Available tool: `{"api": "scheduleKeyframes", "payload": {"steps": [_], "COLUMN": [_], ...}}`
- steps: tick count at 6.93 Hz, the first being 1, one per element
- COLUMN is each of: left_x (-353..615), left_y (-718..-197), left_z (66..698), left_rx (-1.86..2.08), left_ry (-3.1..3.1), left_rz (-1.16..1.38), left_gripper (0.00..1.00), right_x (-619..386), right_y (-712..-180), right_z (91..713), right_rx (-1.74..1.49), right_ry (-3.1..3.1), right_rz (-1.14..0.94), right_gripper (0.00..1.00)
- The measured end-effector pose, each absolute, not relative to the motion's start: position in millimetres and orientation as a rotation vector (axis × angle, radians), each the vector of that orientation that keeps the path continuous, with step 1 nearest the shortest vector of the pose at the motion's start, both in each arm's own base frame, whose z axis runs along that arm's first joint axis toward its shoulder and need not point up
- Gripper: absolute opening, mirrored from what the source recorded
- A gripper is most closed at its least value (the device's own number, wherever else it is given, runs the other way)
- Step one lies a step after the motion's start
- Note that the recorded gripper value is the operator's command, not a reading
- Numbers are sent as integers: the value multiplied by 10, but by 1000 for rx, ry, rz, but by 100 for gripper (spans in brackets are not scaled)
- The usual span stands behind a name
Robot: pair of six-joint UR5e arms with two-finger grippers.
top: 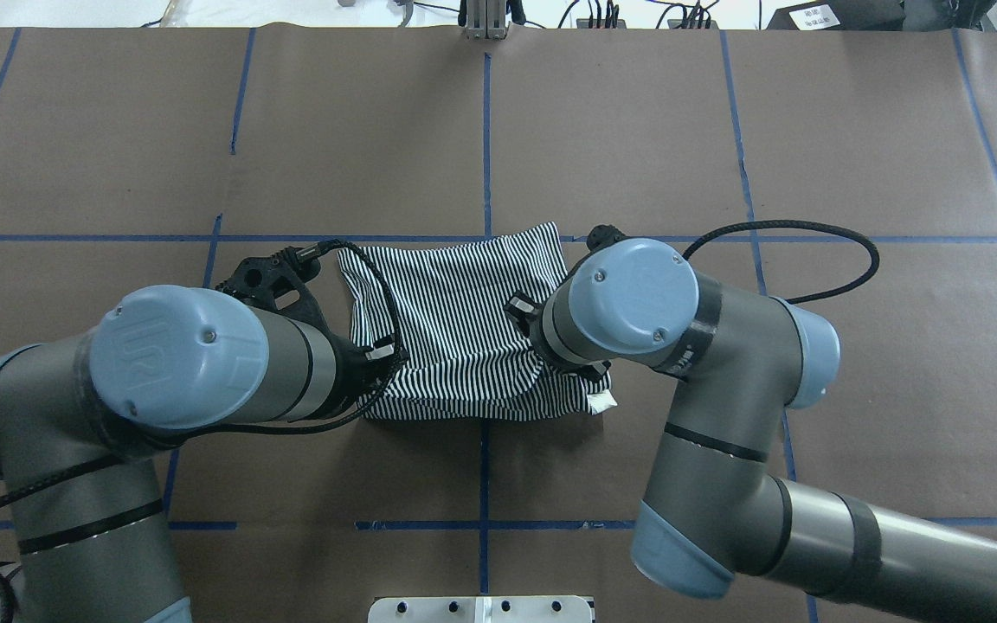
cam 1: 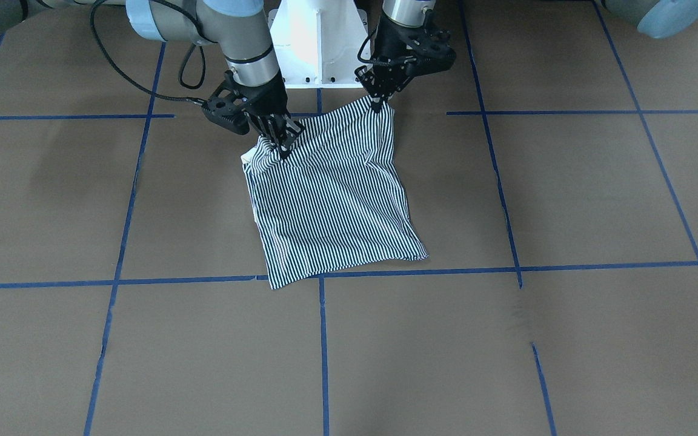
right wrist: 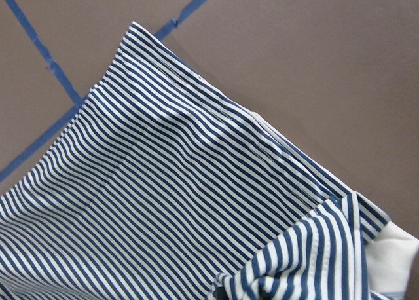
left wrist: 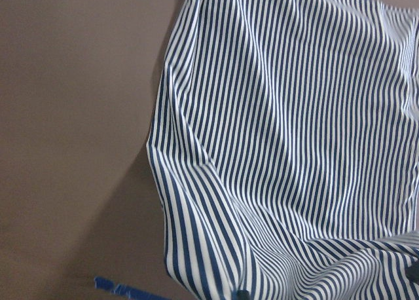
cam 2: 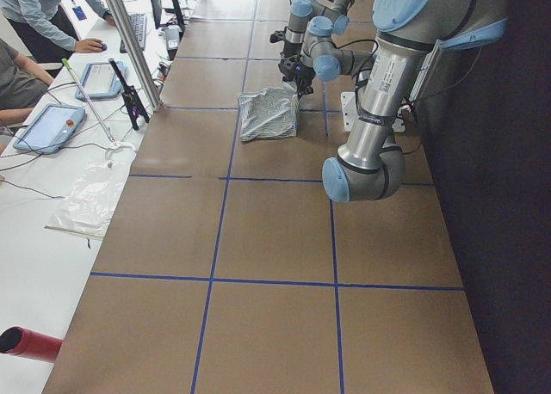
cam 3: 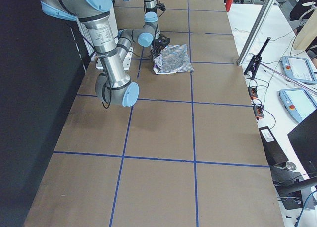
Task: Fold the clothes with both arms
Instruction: 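Lift the near edge with both grippers and fold it away from the robot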
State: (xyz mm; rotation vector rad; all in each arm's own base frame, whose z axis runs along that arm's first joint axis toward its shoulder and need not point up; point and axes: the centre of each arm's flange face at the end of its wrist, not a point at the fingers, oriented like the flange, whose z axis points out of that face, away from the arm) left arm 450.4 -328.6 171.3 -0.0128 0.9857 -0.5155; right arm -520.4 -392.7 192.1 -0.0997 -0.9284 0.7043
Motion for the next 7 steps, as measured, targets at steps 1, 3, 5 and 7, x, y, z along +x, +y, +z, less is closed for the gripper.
{"api": "scheduleKeyframes", "payload": {"steps": [1,3,5,7], "left_x": [4611,4837,4948,4931], "left_y": [-3480,-3727,-3847,-3932], "left_z": [1846,2100,2220,2255], "left_rx": [-2,4,-3,0], "left_ry": [986,989,1016,1019], "left_rz": [-538,-567,-601,-621], "left_gripper": [0,0,0,40], "right_x": [-5353,-5666,-5771,-5794], "right_y": [-4320,-4793,-4898,-4954], "right_z": [1928,2016,2083,2124], "right_rx": [-87,-73,-68,-58], "right_ry": [-931,-944,-940,-929], "right_rz": [728,745,740,731], "right_gripper": [0,0,0,66]}}
